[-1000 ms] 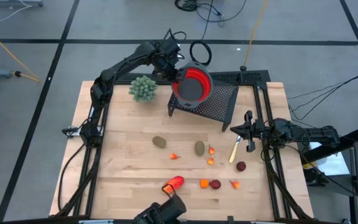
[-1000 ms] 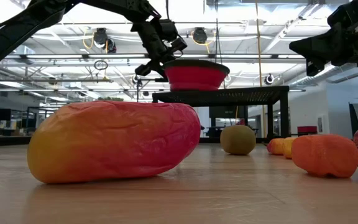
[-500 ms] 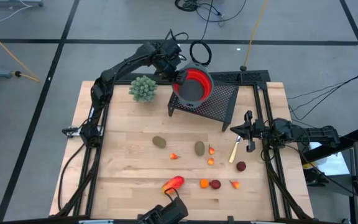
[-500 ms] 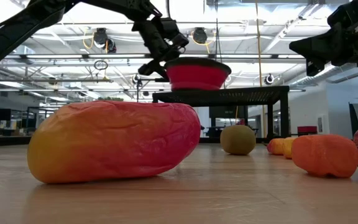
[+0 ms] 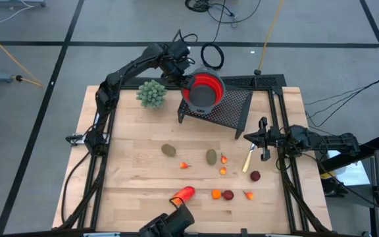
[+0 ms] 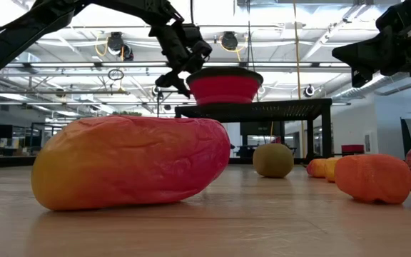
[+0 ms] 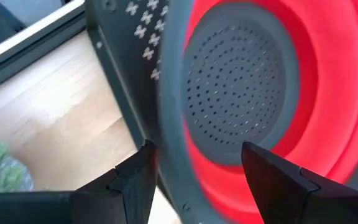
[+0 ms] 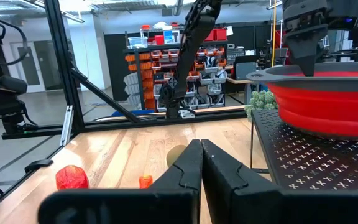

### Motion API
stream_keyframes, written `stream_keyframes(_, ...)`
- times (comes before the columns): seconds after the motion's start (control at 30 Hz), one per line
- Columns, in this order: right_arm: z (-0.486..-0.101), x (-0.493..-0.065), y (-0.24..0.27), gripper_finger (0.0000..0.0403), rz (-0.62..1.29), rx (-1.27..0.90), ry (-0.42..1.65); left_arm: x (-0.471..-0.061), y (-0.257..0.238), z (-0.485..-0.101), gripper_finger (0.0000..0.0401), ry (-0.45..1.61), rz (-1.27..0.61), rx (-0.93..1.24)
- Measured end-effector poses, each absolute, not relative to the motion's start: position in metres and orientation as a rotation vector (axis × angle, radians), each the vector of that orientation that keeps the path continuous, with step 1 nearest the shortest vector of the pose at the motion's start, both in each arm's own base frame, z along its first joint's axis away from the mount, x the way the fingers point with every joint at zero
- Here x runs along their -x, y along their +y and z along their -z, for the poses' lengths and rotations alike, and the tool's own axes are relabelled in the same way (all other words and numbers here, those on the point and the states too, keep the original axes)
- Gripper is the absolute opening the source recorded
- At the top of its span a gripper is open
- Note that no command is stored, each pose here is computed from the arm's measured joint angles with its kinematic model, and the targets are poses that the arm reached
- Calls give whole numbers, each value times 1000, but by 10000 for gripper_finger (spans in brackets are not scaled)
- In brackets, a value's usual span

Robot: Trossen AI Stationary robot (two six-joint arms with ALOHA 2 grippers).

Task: Pick & Place Fruit
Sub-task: Put the red strainer bowl on the shelf, then put the kiwi into the red strainer bowl

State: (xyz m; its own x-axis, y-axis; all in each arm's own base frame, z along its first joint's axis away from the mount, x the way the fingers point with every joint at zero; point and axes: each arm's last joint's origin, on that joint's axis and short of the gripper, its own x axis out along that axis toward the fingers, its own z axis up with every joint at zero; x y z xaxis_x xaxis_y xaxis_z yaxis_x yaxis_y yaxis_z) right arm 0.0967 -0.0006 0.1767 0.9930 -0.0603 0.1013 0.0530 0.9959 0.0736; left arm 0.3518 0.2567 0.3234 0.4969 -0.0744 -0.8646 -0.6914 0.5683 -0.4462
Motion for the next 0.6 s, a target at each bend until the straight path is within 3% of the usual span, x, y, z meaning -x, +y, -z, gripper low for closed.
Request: stream_keyframes(0.6,-177,-97,-1,0,57,-71,-103,-328,270,-342,232,930,-426,936)
